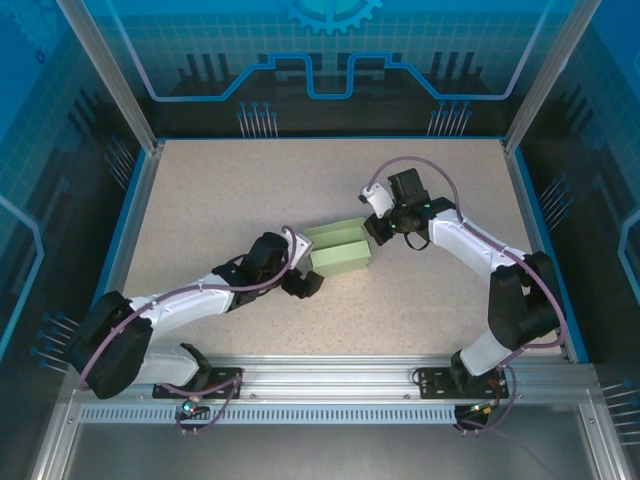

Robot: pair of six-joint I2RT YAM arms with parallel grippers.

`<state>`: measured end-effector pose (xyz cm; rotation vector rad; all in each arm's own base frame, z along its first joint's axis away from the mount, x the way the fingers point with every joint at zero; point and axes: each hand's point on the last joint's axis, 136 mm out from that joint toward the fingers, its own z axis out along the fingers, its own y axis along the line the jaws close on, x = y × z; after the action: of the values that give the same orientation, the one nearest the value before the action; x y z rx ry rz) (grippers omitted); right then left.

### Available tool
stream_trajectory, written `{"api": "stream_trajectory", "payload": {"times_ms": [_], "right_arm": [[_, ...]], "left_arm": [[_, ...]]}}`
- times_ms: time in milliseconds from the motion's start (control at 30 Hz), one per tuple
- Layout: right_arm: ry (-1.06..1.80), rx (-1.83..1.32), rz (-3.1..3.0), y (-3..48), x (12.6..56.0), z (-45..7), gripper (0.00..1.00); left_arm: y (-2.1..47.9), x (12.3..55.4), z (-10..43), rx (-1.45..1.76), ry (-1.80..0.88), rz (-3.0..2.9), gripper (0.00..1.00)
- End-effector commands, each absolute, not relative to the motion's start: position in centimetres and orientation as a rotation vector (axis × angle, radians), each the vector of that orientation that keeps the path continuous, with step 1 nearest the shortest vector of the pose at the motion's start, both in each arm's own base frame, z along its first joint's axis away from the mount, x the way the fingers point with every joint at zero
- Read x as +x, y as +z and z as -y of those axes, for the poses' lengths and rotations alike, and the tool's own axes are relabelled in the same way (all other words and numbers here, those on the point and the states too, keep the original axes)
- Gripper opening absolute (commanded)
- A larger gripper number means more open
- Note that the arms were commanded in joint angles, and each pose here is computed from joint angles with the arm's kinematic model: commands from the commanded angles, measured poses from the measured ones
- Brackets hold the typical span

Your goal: Fold the paper box

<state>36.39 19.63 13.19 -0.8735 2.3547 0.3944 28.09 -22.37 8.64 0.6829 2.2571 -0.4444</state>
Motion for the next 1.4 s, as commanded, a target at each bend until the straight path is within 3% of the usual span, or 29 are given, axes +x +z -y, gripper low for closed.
{"api": "stream_trajectory", "payload": {"times_ms": [0, 700, 967, 1367], "right_arm": [[0.417, -0.889, -2.341, 14.0, 36.6, -19.7, 0.0], [0.439, -0.911, -2.363, 13.2, 36.2, -20.0, 0.0], [0.447, -0.924, -2.372, 12.8, 36.1, -20.3, 0.0], [0.442, -0.868, -2.397, 13.5, 36.2, -20.6, 0.0]], "left_arm": [[8.3, 28.3, 23.1, 0.75, -0.49, -2.21, 0.98], [10.4, 34.0, 24.8, 0.816, -0.564, -1.983, 0.97], [11.0, 34.5, 25.9, 0.856, -0.629, -1.912, 0.9], [10.6, 35.1, 26.5, 0.768, -0.697, -1.932, 0.7]]}}
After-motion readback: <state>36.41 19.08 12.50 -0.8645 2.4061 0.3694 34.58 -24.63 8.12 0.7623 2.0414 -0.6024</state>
